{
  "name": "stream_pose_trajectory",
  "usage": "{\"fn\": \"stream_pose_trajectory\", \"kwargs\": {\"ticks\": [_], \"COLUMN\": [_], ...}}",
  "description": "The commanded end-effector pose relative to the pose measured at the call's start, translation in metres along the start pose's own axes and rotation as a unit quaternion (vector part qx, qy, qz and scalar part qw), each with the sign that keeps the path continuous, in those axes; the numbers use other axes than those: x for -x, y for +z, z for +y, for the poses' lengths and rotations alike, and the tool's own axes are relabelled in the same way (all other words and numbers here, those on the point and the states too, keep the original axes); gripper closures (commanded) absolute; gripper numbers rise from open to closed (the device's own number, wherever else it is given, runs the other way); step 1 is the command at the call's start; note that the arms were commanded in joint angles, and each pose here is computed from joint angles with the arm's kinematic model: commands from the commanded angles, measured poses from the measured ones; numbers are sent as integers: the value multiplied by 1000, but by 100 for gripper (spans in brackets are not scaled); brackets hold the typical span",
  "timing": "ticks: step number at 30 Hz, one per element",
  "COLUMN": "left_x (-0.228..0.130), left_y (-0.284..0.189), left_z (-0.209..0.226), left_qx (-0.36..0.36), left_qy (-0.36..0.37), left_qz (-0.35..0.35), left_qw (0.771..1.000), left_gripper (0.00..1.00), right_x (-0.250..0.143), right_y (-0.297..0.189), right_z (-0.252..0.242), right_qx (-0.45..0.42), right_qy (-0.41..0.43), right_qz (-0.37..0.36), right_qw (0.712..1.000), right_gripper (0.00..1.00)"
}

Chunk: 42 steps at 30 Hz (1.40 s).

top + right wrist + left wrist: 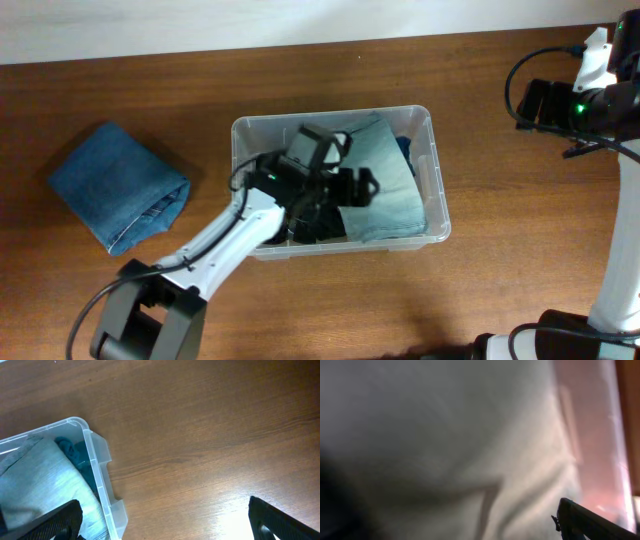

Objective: Pack container
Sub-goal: 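Lay the light blue jeans into the container's right side, release, then grasp the dark blue jeans with the left gripper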

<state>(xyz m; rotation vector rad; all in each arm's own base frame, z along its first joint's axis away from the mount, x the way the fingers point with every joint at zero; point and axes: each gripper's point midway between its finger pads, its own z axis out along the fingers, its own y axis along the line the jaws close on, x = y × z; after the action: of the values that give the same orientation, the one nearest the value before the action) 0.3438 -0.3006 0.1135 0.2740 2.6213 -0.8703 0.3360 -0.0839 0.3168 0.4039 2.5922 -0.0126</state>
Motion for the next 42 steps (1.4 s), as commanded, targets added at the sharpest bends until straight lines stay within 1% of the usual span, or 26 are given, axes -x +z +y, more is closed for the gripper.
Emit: {"fn": "stream_pose_trajectory", "kwargs": {"ticks": [1,3,4,6,7,8,9,10,11,13,18,20,24,27,29,30,31,32,33,35,36,38,39,40,41,42], "left_x": [69,92,104,107,104,99,90,83,79,60,36,22,-7,0,18,37,48,69,78,107,112,116,114,108,93,81], "left_y": [-50,-74,-84,-88,-85,-82,-78,-72,-69,-55,-18,8,54,49,28,0,-19,-59,-79,-154,-176,-245,-260,-282,-308,-320], "left_z": [20,18,14,11,14,18,23,29,30,30,29,33,49,57,55,52,49,44,45,63,71,109,122,147,187,218], "left_qx": [46,60,71,75,78,82,88,94,93,77,54,56,64,68,71,83,91,110,126,211,233,292,303,322,347,355], "left_qy": [47,72,99,108,105,101,95,89,86,78,77,78,75,80,96,99,101,113,115,101,93,40,17,-26,-87,-131], "left_qz": [-100,-136,-155,-160,-151,-140,-121,-104,-93,-49,7,34,85,85,72,52,38,6,-13,-90,-112,-163,-170,-176,-173,-167], "left_qw": [993,986,980,978,980,982,984,986,988,993,996,995,992,991,990,990,990,988,985,968,961,942,937,930,918,911], "left_gripper": [1,1,1,2,9,19,33,37,36,18,17,20,21,20,14,5,1,1,0,1,0,1,1,1,1,1], "right_x": [0,0,0,0,0,0,0,0,1,1,1,1,0,-1,-1,-1,-1,-1,-1,-1,-1,0,0,0,0,0], "right_y": [1,1,1,1,1,1,1,1,1,2,3,3,4,4,4,4,4,4,4,4,4,5,6,7,8,8], "right_z": [1,1,1,1,1,1,1,1,1,1,1,1,1,1,1,1,1,1,1,1,1,1,1,1,1,1], "right_qx": [4,4,4,4,4,4,4,4,4,4,4,4,4,4,4,4,4,4,4,4,4,4,4,4,4,4], "right_qy": [4,4,4,4,3,3,3,4,4,4,4,4,4,4,4,4,4,4,4,4,4,4,4,4,4,4], "right_qz": [2,2,2,2,2,2,2,2,2,2,4,4,6,7,7,7,7,7,7,7,8,9,10,11,12,13], "right_qw": [1000,1000,1000,1000,1000,1000,1000,1000,1000,1000,1000,1000,1000,1000,1000,1000,1000,1000,1000,1000,1000,1000,1000,1000,1000,1000], "right_gripper": [1,2,2,2,2,2,2,1,1,2,2,2,2,1,2,1,2,2,2,1,2,2,1,1,1,2]}}
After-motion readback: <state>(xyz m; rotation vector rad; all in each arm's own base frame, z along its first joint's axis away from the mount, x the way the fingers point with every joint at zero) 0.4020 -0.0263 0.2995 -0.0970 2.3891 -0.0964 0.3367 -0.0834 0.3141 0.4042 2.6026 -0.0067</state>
